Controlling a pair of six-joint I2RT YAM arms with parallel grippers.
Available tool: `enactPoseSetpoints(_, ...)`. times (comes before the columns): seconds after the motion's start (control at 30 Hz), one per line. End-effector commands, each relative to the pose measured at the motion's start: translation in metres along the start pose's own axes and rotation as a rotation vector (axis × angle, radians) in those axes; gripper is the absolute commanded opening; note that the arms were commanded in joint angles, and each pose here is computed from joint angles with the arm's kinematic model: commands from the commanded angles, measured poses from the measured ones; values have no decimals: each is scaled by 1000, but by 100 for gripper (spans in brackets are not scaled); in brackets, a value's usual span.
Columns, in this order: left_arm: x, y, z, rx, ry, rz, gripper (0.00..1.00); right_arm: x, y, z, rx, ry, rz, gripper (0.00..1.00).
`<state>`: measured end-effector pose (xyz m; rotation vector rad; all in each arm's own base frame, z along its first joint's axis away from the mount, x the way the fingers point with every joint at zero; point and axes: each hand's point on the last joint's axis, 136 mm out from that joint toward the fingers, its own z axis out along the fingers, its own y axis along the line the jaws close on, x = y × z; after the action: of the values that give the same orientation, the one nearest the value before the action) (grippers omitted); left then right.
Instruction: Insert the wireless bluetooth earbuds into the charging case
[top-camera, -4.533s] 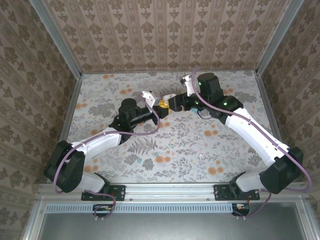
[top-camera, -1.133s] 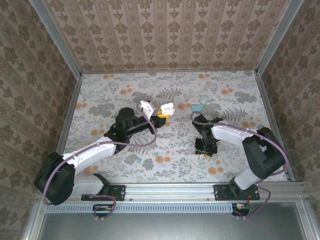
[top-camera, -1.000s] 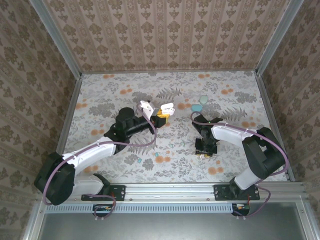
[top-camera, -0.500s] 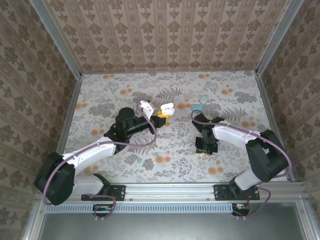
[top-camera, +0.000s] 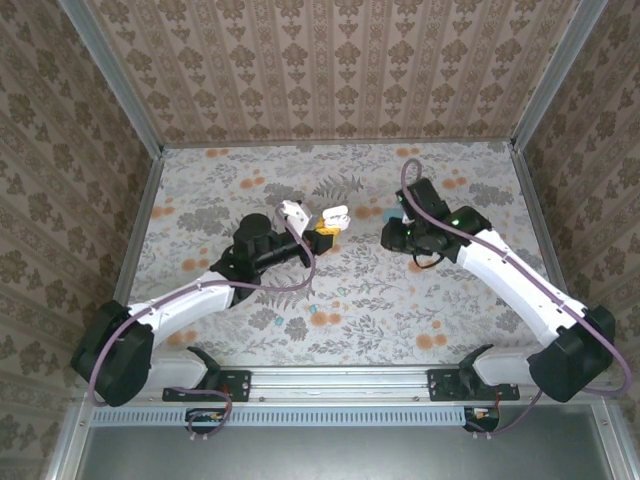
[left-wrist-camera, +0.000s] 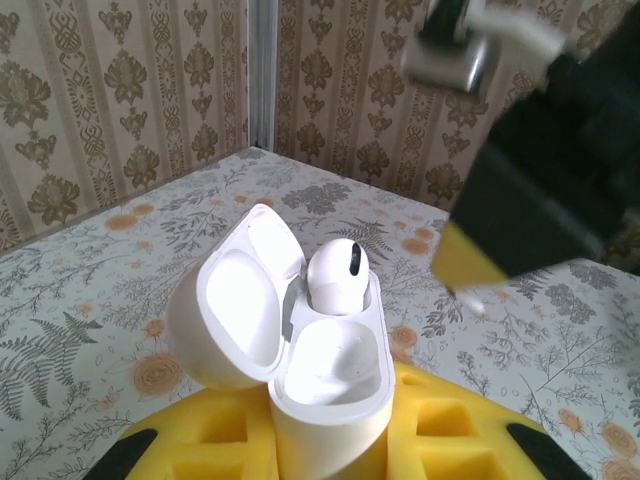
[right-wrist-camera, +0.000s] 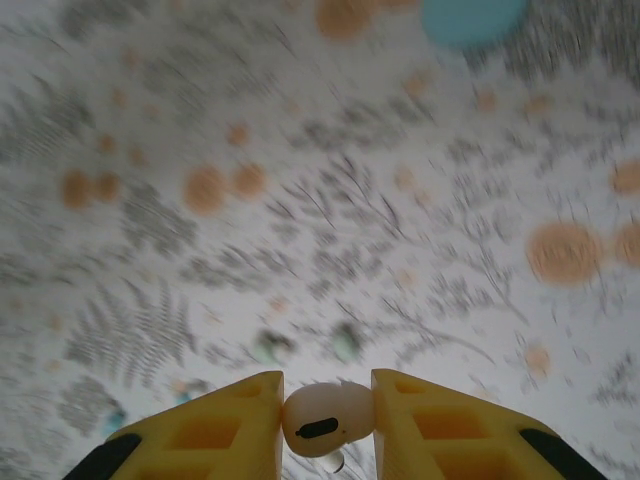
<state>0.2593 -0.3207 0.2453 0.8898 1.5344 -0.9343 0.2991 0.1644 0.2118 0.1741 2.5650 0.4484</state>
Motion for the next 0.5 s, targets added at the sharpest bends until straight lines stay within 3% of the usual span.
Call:
enactPoseSetpoints(0.0, -24, -2, 6, 19, -57, 16, 21, -36, 19, -26, -70, -148, -18, 29)
enactPoseSetpoints(0.23, -28, -2, 14, 41, -70, 2, 21, -77, 60, -59, -303, -364, 27, 28)
enactPoseSetpoints(0.47, -30, -3, 22, 60, -77, -6, 21, -84, 83, -68, -441, -392, 66, 28)
